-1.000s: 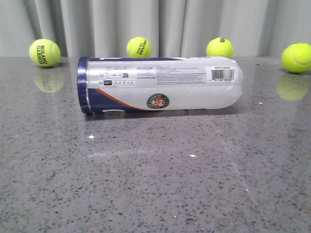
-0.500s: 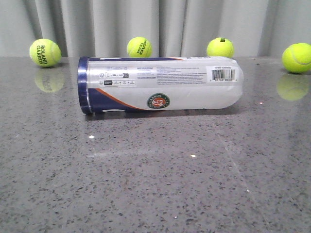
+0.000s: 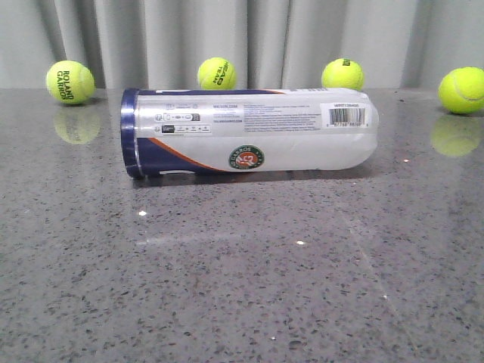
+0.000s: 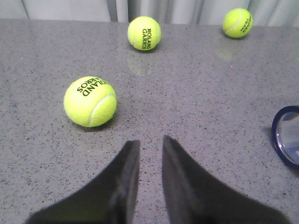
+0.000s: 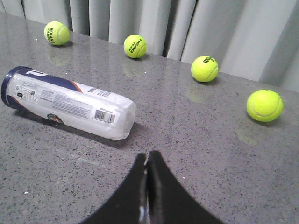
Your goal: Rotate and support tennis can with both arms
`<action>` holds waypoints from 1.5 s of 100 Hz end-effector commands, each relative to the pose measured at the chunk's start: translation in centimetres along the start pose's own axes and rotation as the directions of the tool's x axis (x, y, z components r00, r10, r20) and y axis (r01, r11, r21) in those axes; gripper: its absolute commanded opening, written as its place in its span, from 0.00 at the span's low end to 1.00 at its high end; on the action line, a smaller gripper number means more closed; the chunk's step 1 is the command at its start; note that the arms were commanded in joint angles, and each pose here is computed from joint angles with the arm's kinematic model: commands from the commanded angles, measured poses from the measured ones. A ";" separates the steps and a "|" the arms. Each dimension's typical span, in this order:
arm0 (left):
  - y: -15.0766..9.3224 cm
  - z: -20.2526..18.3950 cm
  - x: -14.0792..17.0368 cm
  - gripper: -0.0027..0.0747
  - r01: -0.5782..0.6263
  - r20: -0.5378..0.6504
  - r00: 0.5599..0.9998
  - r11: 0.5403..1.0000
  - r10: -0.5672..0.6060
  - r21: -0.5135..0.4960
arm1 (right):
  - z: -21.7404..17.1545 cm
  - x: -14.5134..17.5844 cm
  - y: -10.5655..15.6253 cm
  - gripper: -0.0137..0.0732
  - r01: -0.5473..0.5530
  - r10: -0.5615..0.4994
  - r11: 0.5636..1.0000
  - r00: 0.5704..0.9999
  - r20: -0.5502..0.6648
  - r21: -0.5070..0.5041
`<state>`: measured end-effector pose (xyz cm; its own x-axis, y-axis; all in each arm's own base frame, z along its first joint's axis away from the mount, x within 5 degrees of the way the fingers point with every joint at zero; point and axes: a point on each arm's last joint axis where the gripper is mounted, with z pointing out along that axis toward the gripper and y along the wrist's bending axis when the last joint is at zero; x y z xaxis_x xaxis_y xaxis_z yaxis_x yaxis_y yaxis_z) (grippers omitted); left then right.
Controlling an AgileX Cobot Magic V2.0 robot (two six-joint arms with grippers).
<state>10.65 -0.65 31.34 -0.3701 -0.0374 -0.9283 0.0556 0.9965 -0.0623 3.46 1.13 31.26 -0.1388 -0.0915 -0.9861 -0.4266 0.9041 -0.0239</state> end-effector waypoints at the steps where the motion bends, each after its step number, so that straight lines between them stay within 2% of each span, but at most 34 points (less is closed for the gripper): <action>1: 0.0 0.8 -2.2 0.54 0.023 0.053 0.998 1.000 -0.023 0.000 | -0.2 -1.3 -0.1 0.08 0.015 -0.015 1.000 0.996 0.086 0.008; 8: 0.0 1.6 -2.4 0.73 0.052 0.026 0.998 0.999 -0.052 0.012 | -0.2 -1.3 -0.1 0.08 0.015 -0.015 1.000 0.996 0.086 0.008; 14: -0.2 2.3 -2.6 0.79 0.106 -0.007 0.994 0.994 -0.105 0.034 | -0.2 -1.3 -0.1 0.08 0.015 -0.015 1.000 0.996 0.086 0.008; 26: -0.8 3.7 -3.2 0.75 0.197 -0.107 0.977 0.976 -0.187 0.090 | -0.2 -1.3 -0.1 0.08 0.015 -0.015 1.000 0.996 0.086 0.008; 38: -2.1 5.2 -4.0 0.72 0.254 -0.209 0.956 0.941 -0.209 0.224 | -0.2 -1.3 -0.1 0.08 0.015 -0.015 1.000 0.996 0.086 0.008; 50: -3.5 6.9 -4.8 0.72 0.323 -0.274 0.934 0.870 -0.229 0.373 | -0.2 -1.3 -0.1 0.08 0.015 -0.015 1.000 0.996 0.086 0.008; 71: -5.1 9.9 -4.9 0.72 0.447 -0.408 0.880 0.712 -0.243 0.541 | -0.2 -1.3 -0.1 0.08 0.015 -0.015 1.000 0.996 0.086 0.008; 77: -5.3 10.9 -4.8 0.72 0.476 -0.441 0.864 0.678 -0.242 0.561 | -0.2 -1.3 -0.1 0.08 0.015 -0.015 1.000 0.996 0.086 0.008; 92: -5.4 13.5 -4.2 0.72 0.525 -0.518 0.826 0.644 -0.225 0.557 | -0.2 -1.3 -0.1 0.08 0.015 -0.015 1.000 0.996 0.086 0.008; 105: -5.7 15.5 -3.6 0.72 0.581 -0.583 0.786 0.571 -0.207 0.580 | -0.2 -1.3 -0.1 0.08 0.015 -0.015 1.000 0.996 0.086 0.008; 117: -5.9 17.2 -3.2 0.72 0.599 -0.614 0.765 0.564 -0.195 0.568 | -0.2 -1.3 -0.1 0.08 0.015 -0.015 1.000 0.996 0.086 0.008; 139: -8.9 18.3 -2.1 0.72 0.621 -0.658 0.741 0.511 -0.133 0.595 | -0.2 -1.3 -0.1 0.08 0.015 -0.015 1.000 0.996 0.086 0.008; 150: -10.1 18.9 -1.7 0.72 0.651 -0.676 0.722 0.475 -0.147 0.593 | -0.2 -1.3 -0.1 0.08 0.015 -0.015 1.000 0.996 0.086 0.008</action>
<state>28.14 -10.69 24.68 -0.9179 -0.0877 -0.3869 0.2953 0.5002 -0.8140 3.46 1.13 31.26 -0.1388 -0.0915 -0.9861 -0.4266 0.9041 -0.0239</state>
